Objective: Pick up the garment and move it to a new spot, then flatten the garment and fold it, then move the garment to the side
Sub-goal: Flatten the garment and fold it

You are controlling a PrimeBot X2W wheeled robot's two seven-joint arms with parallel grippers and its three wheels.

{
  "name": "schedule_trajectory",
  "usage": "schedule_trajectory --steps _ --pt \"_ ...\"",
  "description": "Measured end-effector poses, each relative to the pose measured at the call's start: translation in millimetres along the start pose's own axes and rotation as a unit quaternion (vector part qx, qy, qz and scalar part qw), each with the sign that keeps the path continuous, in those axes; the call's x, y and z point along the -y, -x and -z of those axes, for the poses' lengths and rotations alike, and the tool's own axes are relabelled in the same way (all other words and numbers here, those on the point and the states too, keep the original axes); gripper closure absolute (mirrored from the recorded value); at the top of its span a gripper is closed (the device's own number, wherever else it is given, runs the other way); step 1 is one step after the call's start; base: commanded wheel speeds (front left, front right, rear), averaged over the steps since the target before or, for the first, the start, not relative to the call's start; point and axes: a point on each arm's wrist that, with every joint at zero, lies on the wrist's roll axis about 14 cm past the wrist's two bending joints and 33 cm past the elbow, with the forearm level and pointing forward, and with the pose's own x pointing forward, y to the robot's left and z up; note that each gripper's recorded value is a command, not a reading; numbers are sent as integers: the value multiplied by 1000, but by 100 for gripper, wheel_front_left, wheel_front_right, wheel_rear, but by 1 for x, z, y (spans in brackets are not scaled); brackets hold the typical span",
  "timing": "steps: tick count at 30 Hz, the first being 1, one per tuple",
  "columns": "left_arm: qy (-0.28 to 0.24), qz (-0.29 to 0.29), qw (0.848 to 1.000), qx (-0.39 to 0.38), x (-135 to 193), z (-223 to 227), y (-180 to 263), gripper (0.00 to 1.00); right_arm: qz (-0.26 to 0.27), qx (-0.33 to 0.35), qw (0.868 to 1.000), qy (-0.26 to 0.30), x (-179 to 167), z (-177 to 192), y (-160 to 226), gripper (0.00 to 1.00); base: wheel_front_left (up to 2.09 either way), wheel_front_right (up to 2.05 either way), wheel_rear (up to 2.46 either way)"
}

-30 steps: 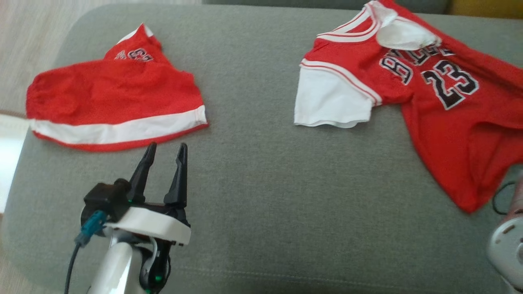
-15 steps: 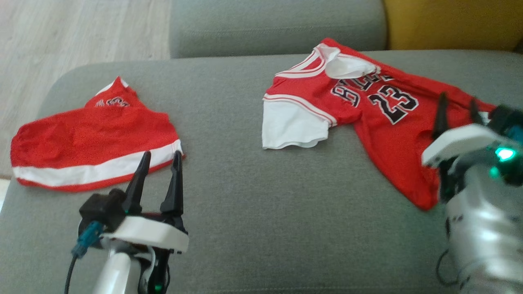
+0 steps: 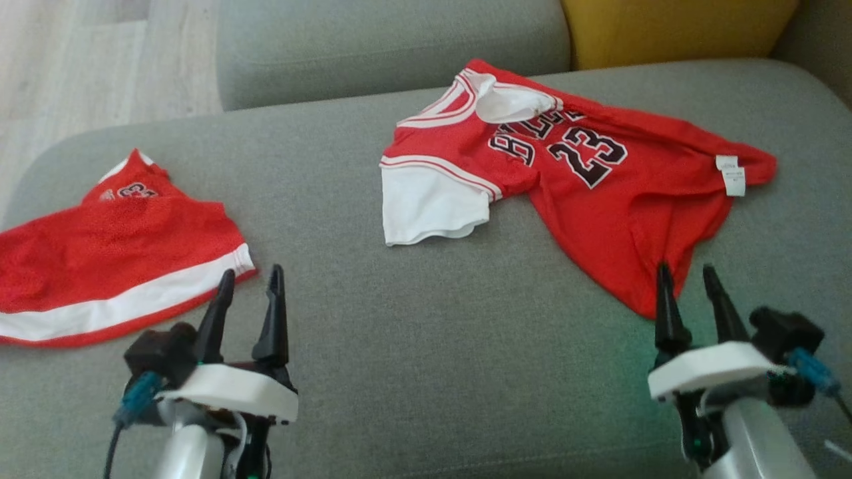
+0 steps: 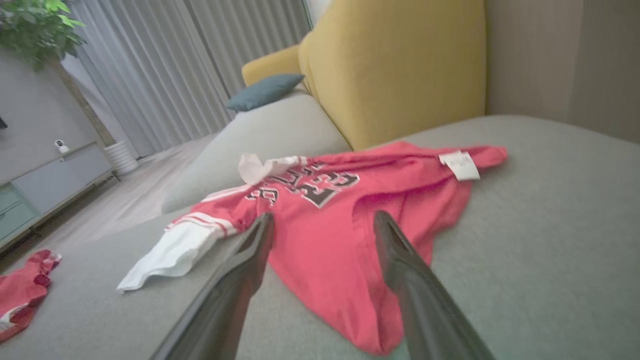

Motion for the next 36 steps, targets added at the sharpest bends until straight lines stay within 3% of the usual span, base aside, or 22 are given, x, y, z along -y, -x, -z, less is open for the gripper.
schedule_trajectory --steps 4,10,19,24,34,35,36 --pt "-15 15 999 -44 3 28 -7 0 -9 34 999 14 -5 -23 -9 0 0 0 0" --pt "-32 68 992 -104 26 59 -52 0 5 33 999 26 7 -24 -15 0 0 0 0" --pt "-52 124 964 -228 53 119 -99 0 40 19 998 39 32 -17 -15 0 0 0 0" --pt "-66 141 953 -261 59 142 -111 0 55 6 996 70 44 -12 -12 0 0 0 0" --pt "-107 160 930 -313 60 175 -119 0 75 9 994 79 57 -15 -7 0 0 0 0" --pt "-109 162 929 -315 61 175 -119 6 77 10 994 79 59 -16 -6 0 0 0 0" --pt "-113 165 927 -317 62 176 -119 76 79 12 994 79 59 -17 -6 0 0 0 0"
